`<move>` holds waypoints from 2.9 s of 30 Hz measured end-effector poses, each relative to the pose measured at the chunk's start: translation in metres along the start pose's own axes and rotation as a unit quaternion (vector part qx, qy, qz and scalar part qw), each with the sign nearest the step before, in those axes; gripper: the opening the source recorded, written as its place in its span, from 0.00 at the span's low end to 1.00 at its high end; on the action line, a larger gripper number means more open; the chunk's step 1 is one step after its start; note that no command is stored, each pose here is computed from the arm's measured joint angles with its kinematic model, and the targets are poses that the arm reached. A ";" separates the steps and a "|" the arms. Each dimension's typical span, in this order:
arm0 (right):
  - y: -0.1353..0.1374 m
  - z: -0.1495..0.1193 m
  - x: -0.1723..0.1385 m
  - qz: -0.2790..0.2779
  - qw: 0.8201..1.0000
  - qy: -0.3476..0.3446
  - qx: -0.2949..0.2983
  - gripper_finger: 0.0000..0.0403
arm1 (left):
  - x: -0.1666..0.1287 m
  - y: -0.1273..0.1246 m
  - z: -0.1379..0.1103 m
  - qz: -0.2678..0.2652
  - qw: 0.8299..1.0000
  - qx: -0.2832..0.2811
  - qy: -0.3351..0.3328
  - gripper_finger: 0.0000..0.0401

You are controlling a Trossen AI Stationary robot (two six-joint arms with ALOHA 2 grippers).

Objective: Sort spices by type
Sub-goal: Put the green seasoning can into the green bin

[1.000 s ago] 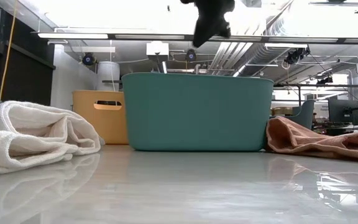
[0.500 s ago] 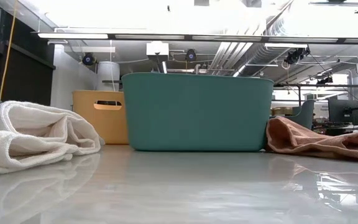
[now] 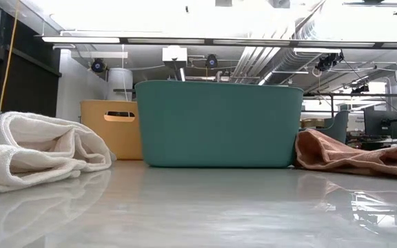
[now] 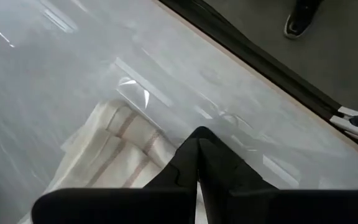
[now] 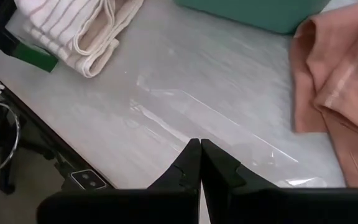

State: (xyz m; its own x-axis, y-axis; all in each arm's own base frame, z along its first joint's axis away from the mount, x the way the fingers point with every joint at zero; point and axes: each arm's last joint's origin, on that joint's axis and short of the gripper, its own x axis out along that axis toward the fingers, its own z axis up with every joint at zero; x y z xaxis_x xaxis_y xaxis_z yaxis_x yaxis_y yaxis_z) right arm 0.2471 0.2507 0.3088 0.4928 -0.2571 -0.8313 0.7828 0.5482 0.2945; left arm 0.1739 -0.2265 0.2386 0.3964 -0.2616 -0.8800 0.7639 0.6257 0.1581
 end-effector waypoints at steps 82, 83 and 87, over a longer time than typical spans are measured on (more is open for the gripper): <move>-0.013 0.002 -0.002 -0.055 0.996 -0.015 -0.069 0.00 | 0.037 0.054 0.031 0.015 1.000 0.013 -0.022 0.00; -0.013 0.002 -0.002 -0.055 0.996 -0.015 -0.069 0.00 | 0.037 0.056 0.030 0.016 1.000 0.016 -0.020 0.00; -0.013 0.002 -0.002 -0.055 0.996 -0.015 -0.069 0.00 | 0.038 0.063 0.029 0.013 0.999 0.027 -0.018 0.00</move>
State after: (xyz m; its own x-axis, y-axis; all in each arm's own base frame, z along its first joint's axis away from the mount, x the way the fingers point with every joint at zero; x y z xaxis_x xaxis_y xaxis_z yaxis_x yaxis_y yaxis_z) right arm 0.2367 0.2430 0.3076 0.4192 -0.3437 -0.8403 0.7740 0.6191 0.1328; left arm 0.2515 -0.2182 0.2281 0.4333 -0.2728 -0.8590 0.7792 0.5924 0.2049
